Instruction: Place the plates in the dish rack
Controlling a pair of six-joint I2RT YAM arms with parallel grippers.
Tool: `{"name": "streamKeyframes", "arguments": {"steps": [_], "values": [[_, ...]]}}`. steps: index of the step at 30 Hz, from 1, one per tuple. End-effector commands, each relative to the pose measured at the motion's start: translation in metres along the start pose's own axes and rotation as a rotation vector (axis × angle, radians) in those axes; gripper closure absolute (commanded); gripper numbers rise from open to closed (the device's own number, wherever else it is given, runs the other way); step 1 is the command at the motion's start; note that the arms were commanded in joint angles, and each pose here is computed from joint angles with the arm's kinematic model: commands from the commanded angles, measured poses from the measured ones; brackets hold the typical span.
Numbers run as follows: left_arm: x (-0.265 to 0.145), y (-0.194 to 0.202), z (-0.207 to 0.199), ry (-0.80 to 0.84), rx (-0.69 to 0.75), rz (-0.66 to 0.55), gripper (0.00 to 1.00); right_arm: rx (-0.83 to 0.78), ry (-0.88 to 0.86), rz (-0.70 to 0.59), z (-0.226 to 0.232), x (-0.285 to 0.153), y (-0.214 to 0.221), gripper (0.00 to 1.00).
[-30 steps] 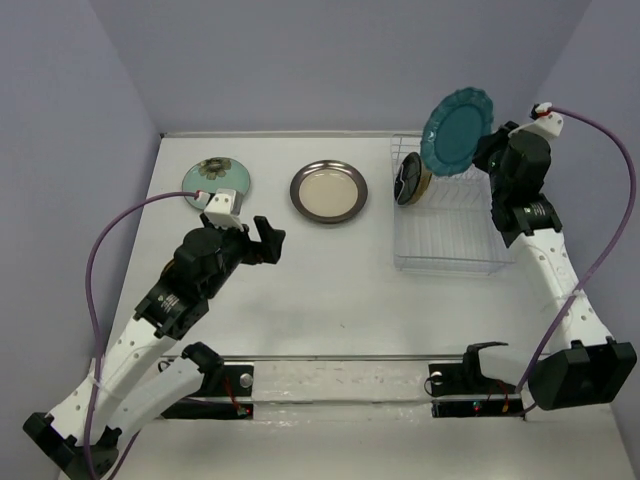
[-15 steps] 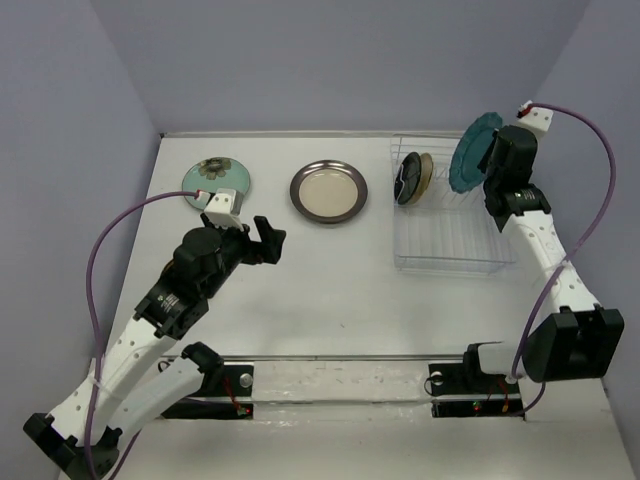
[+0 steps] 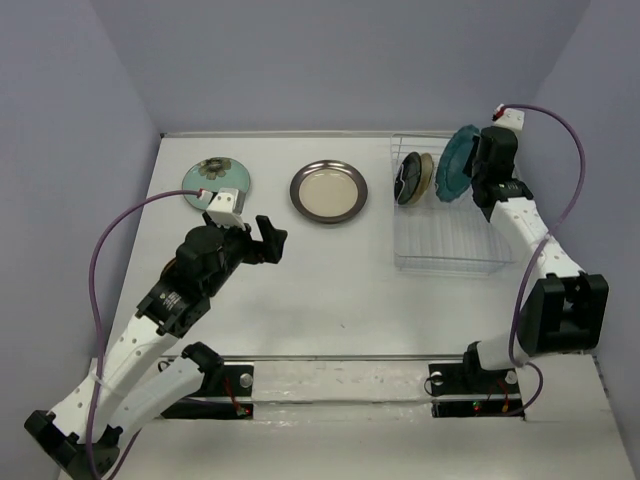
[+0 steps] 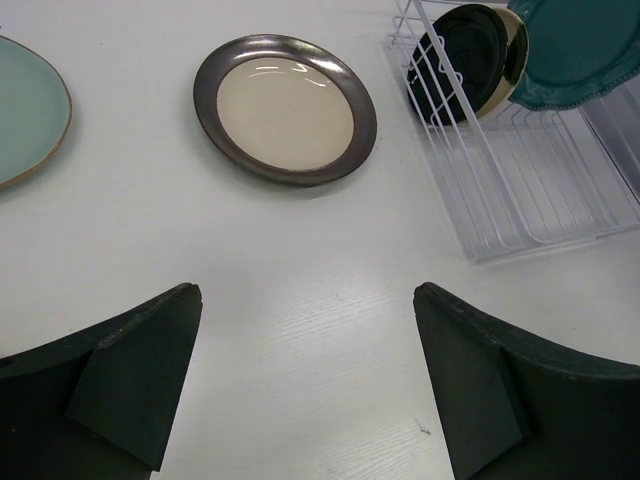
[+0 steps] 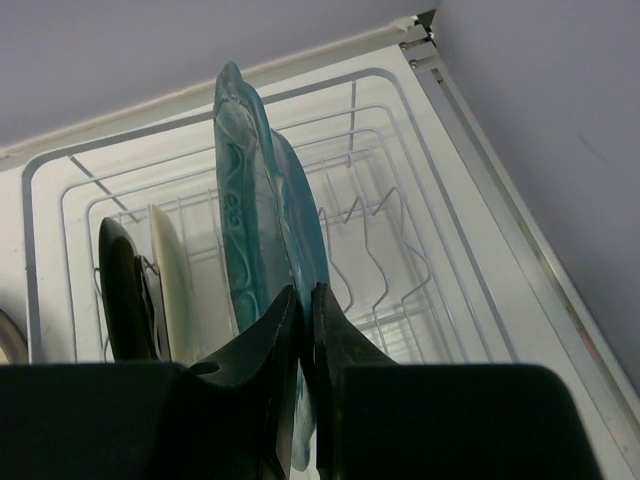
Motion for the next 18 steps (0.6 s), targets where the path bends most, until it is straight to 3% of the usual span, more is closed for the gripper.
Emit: {"name": "streamKeyframes", "arguments": {"steps": [1,13,15,18], "values": [[0.001,-0.005,-0.002,0.018,-0.003,-0.03,0.01,0.043,-0.004,-0.198,0.007,0.001,-0.057,0.93],[-0.001,-0.006,-0.004,0.033,-0.008,-0.038,0.01,-0.125,0.0,-0.116,0.041,0.013,-0.042,0.93],[0.0,-0.006,-0.005,0.038,-0.006,-0.035,0.01,-0.159,0.012,-0.103,0.04,0.015,-0.04,0.84],[0.0,-0.006,-0.005,0.039,-0.006,-0.034,0.01,-0.143,0.072,-0.087,0.033,0.014,-0.043,0.58]]}}
Point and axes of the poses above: each gripper's point midway between its finger pads, its own x axis out along the fingers, its own z axis along the line the jaws close on, y = z × x, the point moved 6 cm from there along -x, back along the fingers, and after that the axes turned 9 degrees about -x, right-handed, at the moved point
